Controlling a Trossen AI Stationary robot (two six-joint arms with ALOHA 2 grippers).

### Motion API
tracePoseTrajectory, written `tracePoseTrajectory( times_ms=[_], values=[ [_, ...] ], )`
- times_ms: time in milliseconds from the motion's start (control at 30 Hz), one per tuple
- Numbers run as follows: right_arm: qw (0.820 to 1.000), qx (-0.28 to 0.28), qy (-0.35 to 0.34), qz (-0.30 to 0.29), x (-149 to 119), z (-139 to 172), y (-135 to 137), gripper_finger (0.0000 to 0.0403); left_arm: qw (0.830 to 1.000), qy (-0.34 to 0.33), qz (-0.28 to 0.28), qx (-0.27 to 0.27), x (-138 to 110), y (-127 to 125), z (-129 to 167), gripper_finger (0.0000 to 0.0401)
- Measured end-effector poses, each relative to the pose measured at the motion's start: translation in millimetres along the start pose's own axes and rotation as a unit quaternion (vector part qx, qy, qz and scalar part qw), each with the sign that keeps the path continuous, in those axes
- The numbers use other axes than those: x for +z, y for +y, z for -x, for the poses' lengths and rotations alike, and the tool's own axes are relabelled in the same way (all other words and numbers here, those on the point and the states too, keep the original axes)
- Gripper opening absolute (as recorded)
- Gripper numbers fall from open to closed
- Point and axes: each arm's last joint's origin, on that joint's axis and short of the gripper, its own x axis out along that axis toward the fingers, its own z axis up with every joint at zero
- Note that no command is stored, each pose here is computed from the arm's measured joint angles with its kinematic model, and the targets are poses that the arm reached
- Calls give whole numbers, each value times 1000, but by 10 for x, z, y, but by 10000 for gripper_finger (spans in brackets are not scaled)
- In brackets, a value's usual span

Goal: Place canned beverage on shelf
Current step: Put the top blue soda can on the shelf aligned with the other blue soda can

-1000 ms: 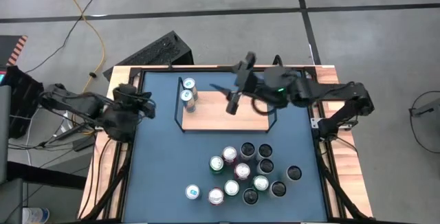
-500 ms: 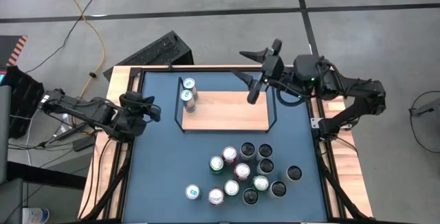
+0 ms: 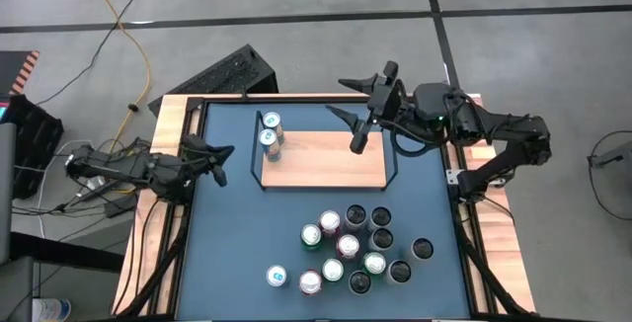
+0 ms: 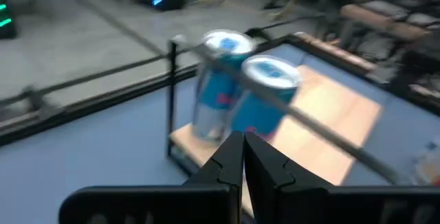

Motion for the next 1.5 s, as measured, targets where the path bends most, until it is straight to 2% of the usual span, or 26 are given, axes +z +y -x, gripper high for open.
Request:
tracePoseTrajectory(
  times_ms=[100,267,467,567,733,833,967,1133,1300,1500],
  values=[
    [1000,2,-1,0,0,-2,2,260,1000,-4,2,11,-27,85,-13,0],
    [1000,2,-1,-9,0,-2,2,260,1000,12,-11,-23,-40,163,-59,0],
    [1000,4,-1,-19,2,3,13,260,999,18,-24,19,-106,273,-172,0],
    [1000,6,-1,-19,4,8,22,260,1000,5,-22,-5,-137,300,-226,0],
    [1000,6,-1,-31,4,8,22,260,998,21,-16,-57,-281,364,-318,0],
    [999,4,-1,-31,3,7,20,260,998,21,-15,-53,-326,417,-348,0],
    [999,2,0,-32,2,6,20,260,997,-17,-20,-76,-320,458,-387,0],
    [999,1,0,-41,0,2,14,260,997,14,-15,-69,-404,545,-455,0],
    [999,-1,1,-44,-1,2,13,260,997,-8,-33,-64,-346,582,-506,0],
    [999,-1,1,-52,-1,2,13,260,995,9,-32,-97,-350,607,-598,0]
  ],
)
